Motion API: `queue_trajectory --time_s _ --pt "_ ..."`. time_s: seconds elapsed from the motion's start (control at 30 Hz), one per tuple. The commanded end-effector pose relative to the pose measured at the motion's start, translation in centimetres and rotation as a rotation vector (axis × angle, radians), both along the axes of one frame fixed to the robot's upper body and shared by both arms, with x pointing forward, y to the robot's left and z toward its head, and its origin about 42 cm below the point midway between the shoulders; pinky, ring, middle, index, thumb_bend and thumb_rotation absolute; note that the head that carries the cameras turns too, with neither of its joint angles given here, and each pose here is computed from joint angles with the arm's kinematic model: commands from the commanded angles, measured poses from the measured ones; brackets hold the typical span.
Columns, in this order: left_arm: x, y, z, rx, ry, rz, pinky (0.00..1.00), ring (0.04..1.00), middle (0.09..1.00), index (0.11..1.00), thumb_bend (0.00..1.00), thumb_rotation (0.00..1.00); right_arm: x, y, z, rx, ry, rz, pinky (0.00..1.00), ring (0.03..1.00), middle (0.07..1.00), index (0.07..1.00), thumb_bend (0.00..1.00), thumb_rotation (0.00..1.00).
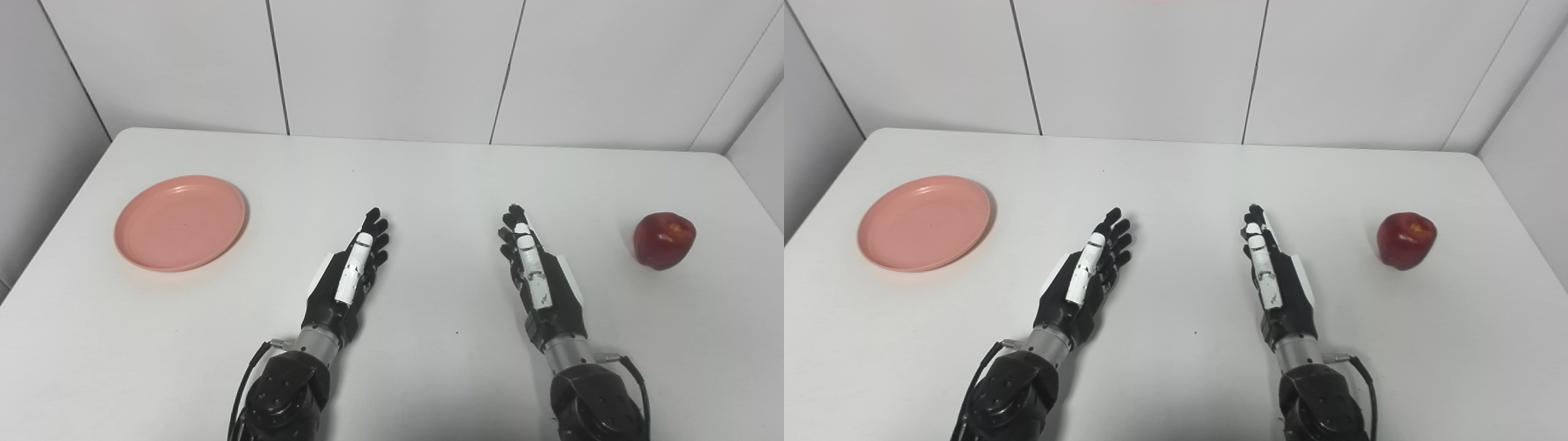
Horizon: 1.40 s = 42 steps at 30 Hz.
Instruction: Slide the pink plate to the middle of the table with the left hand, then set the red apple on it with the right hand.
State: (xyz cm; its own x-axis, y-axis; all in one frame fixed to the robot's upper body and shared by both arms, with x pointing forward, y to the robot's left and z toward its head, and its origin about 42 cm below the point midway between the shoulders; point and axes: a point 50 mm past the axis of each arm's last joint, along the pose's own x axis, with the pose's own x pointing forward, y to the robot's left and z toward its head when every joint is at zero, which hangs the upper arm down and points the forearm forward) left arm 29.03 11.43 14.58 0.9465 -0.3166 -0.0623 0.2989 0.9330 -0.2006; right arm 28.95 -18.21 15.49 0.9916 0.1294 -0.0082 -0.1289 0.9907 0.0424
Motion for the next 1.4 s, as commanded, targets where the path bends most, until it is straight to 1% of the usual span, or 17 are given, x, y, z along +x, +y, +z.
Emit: queue_trajectory --time_s 0.0,0.23,1.37 --pt "0.26 -0.43 1.46 -0.023 -0.077 -0.01 1.0 1.0 1.0 1.0 0.38 1.0 0.46 0.24 1.2 0.018 -0.056 0.004 1.0 0.975 0.978 0.979 0.26 1.0" --pt "0.3 -0.35 1.38 -0.022 -0.077 -0.009 1.0 1.0 1.0 1.0 0.38 1.0 0.48 0.17 1.2 0.013 -0.059 0.009 1.0 0.979 0.98 0.981 0.24 1.0" --pt "0.19 -0.46 1.38 -0.019 -0.079 -0.012 1.0 1.0 1.0 1.0 0.39 1.0 0.37 0.19 1.18 0.01 -0.057 0.003 1.0 0.974 0.975 0.975 0.23 1.0"
